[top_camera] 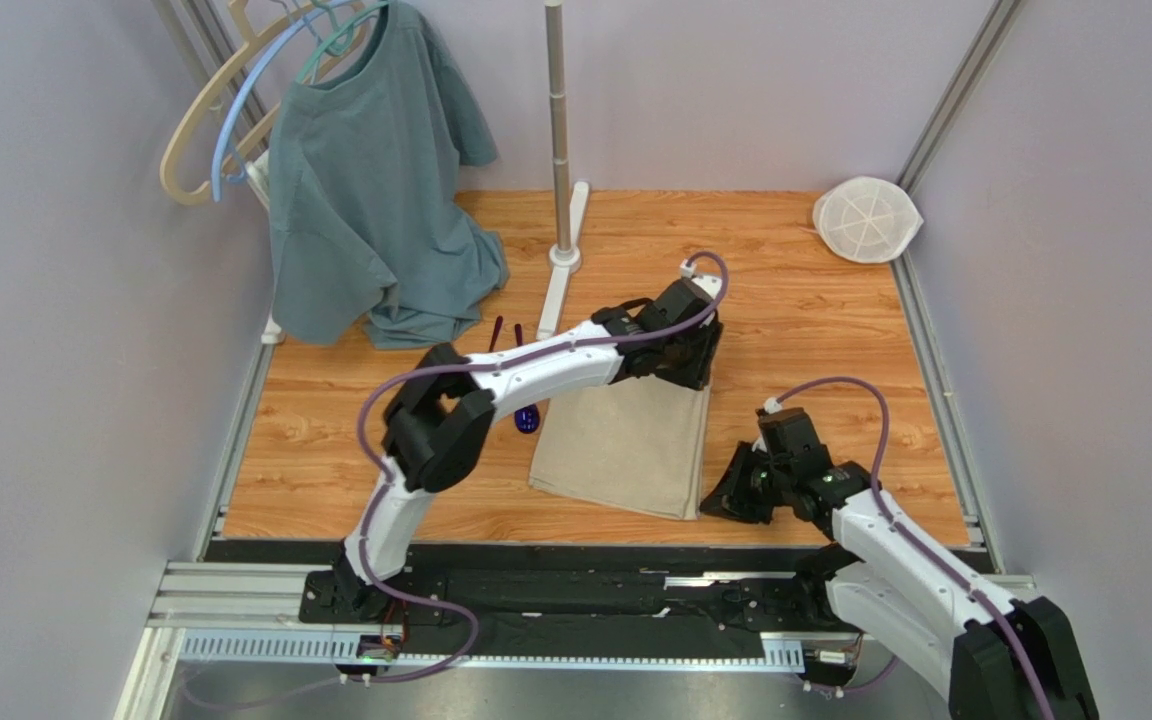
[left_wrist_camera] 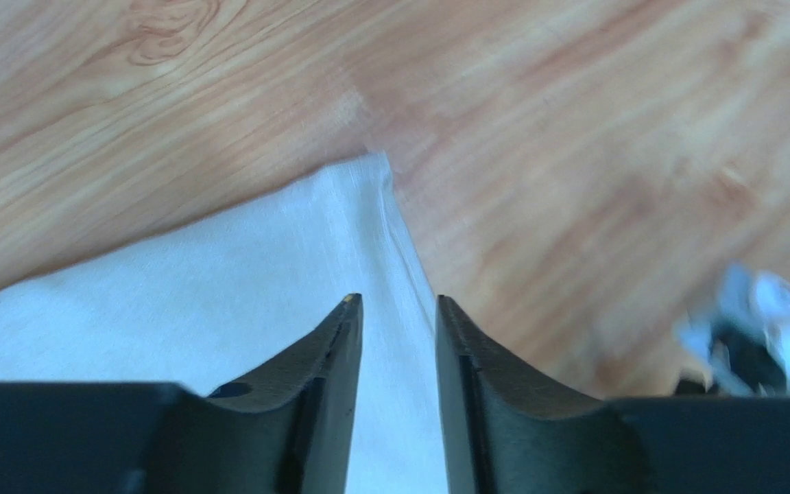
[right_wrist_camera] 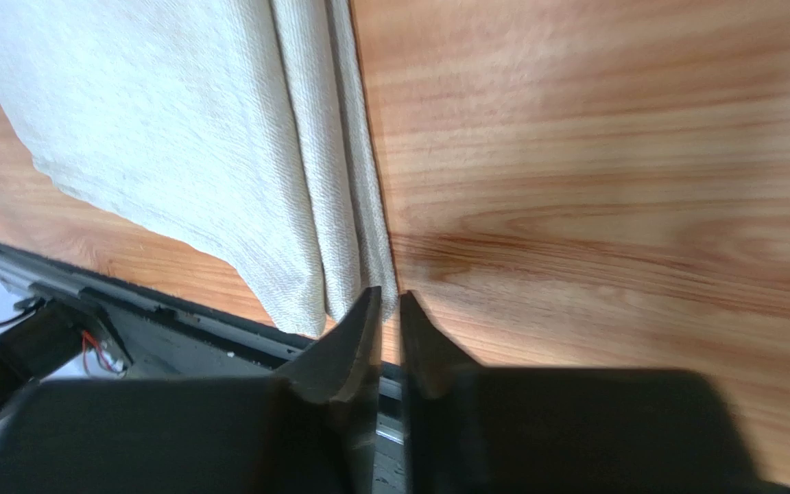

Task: Fold the napkin into a case and place the utensils inside
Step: Smooth out the lower triangle-folded napkin at the center of the board.

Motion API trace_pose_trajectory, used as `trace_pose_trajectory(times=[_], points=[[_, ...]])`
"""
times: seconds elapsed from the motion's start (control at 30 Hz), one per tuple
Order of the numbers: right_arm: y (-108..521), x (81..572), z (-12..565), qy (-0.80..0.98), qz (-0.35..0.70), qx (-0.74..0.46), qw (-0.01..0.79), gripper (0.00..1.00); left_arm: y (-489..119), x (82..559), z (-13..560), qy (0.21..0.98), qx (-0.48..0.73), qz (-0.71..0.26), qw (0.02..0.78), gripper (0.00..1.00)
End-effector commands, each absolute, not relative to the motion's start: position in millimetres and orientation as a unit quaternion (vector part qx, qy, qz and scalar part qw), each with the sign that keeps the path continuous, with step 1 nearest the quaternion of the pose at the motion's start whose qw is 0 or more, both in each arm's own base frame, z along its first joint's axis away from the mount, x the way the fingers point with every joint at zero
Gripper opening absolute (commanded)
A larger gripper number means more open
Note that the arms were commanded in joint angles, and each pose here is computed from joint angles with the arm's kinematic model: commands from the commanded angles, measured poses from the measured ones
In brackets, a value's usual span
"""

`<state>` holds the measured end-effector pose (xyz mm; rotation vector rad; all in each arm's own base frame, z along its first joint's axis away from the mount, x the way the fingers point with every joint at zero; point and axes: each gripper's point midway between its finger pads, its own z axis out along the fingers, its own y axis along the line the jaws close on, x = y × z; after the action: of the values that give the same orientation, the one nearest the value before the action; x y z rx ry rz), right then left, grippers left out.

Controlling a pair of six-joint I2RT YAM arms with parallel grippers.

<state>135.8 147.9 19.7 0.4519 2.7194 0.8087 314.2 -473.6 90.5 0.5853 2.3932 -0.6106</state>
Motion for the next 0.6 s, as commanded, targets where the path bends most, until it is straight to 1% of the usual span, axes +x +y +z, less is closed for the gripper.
trace_pose_trajectory(times=[0.0, 0.03, 0.07, 0.1, 0.13, 0.17, 0.2, 0.23, 0.27, 0.3, 0.33, 0.37, 0.4, 0.43, 0.47, 0.57], points=[[118.7, 176.9, 54.2, 0.930, 0.220, 0.197, 0.220, 0.23, -454.3, 292.5, 216.0, 0.846, 0.202, -0.326, 0.371, 0.32], [117.5, 196.5, 74.8, 0.923, 0.225, 0.186, 0.250, 0.28, -439.1, 283.3, 192.6, 0.857, 0.200, -0.314, 0.357, 0.28], [111.2, 207.7, 81.1, 0.920, 0.225, 0.193, 0.256, 0.35, -428.9, 276.3, 205.2, 0.851, 0.193, -0.324, 0.366, 0.11], [113.9, 222.9, 84.5, 0.921, 0.231, 0.184, 0.255, 0.40, -422.8, 271.3, 198.3, 0.856, 0.180, -0.328, 0.357, 0.06], [118.2, 241.2, 103.9, 0.917, 0.244, 0.151, 0.278, 0.41, -418.0, 260.5, 178.6, 0.860, 0.182, -0.335, 0.339, 0.04], [122.3, 252.4, 113.8, 0.914, 0.258, 0.140, 0.282, 0.38, -419.1, 247.3, 174.9, 0.858, 0.193, -0.356, 0.317, 0.01], [124.4, 264.0, 107.5, 0.919, 0.255, 0.138, 0.267, 0.33, -418.5, 238.8, 158.8, 0.861, 0.189, -0.367, 0.298, 0.00], [128.3, 273.2, 112.2, 0.918, 0.264, 0.123, 0.268, 0.28, -419.6, 232.3, 151.9, 0.860, 0.190, -0.378, 0.285, 0.00], [142.1, 286.1, 132.3, 0.908, 0.305, 0.102, 0.269, 0.14, -422.8, 222.9, 144.8, 0.858, 0.196, -0.393, 0.267, 0.00], [149.3, 297.7, 139.4, 0.900, 0.323, 0.092, 0.278, 0.06, -425.3, 215.1, 134.7, 0.855, 0.198, -0.402, 0.262, 0.00], [154.6, 305.7, 130.4, 0.902, 0.331, 0.094, 0.260, 0.02, -425.5, 209.7, 128.0, 0.856, 0.202, -0.402, 0.256, 0.00], [161.5, 315.0, 139.4, 0.897, 0.347, 0.082, 0.260, 0.00, -430.6, 206.7, 121.2, 0.852, 0.208, -0.407, 0.255, 0.00], [162.6, 318.7, 136.0, 0.901, 0.345, 0.084, 0.249, 0.00, -434.7, 201.1, 115.1, 0.852, 0.214, -0.408, 0.247, 0.00], [163.8, 322.9, 121.2, 0.908, 0.342, 0.088, 0.228, 0.00, -437.2, 200.2, 111.0, 0.852, 0.216, -0.410, 0.243, 0.00], [167.1, 324.1, 118.3, 0.908, 0.348, 0.080, 0.221, 0.00, -438.2, 197.7, 97.4, 0.858, 0.217, -0.405, 0.229, 0.00], [162.8, 332.4, 94.2, 0.916, 0.335, 0.092, 0.199, 0.00, -443.3, 193.9, 85.5, 0.860, 0.217, -0.408, 0.217, 0.00]])
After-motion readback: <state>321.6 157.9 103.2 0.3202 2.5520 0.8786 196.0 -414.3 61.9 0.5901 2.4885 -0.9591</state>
